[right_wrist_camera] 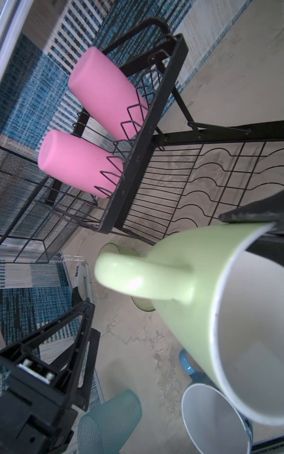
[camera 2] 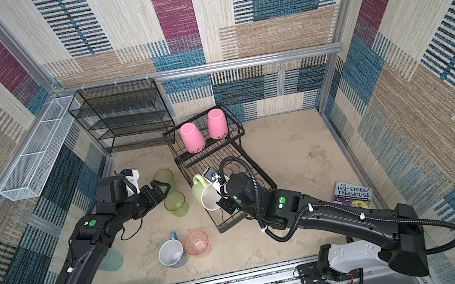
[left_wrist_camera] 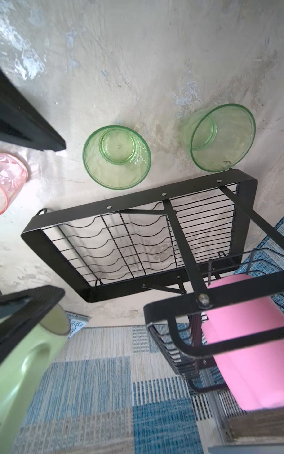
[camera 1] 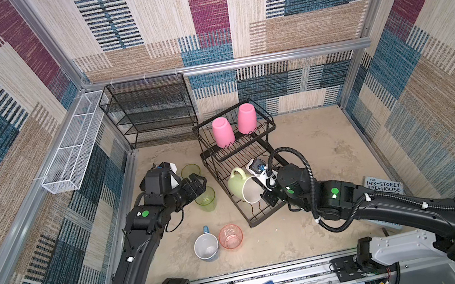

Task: Load cups into a dish rack
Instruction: Place the cup upside down at the dish rack.

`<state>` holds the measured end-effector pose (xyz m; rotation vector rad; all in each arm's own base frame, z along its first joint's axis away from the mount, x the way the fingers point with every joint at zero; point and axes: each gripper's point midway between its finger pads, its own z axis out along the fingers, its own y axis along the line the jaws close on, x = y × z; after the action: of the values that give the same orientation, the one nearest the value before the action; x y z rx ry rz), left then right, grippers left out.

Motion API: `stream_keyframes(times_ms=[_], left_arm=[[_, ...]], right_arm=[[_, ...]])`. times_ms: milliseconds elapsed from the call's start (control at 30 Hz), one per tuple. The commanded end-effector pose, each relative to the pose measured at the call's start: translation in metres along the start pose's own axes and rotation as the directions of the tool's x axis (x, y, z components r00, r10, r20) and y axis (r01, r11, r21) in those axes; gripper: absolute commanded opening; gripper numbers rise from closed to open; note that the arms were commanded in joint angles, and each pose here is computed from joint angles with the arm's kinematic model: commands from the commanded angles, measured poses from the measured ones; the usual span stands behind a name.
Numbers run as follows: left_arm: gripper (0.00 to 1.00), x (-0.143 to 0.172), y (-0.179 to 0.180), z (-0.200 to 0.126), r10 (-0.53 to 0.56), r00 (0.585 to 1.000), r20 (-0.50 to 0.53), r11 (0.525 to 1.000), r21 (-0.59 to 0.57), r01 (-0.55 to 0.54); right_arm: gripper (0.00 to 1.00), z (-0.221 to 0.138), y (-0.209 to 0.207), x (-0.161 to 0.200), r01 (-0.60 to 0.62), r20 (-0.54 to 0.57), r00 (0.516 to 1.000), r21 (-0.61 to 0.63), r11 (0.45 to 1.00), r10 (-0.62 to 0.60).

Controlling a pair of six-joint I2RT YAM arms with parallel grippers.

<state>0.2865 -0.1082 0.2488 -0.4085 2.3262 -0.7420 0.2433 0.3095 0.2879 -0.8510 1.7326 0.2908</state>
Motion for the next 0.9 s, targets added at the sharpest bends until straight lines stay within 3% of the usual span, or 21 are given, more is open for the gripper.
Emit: stream_keyframes(times_ms=[0, 367, 867], left_arm=[[0.9, 0.0, 0.0, -0.011, -0.053, 0.999, -0.005, 0.998, -0.022, 0.053], [0.91, -0.013, 0.013, -0.039, -0.12, 0.992, -0.034, 0.969, -0.221, 0.11], [0.87, -0.016, 0.017, -0.047, -0.321, 0.947, -0.016, 0.91, -0.284, 0.303]], right_arm=[[0.0, -0.005, 0.0, -0.048, -0.021, 0.226, 0.974, -0.013, 1.0, 0.024], [0.0, 0.011, 0.026, -0.047, 0.044, 0.373, 0.928, -0.074, 0.996, -0.013], [0.0, 0.065, 0.049, -0.03, 0.192, 0.321, 0.929, 0.002, 0.981, -0.182]])
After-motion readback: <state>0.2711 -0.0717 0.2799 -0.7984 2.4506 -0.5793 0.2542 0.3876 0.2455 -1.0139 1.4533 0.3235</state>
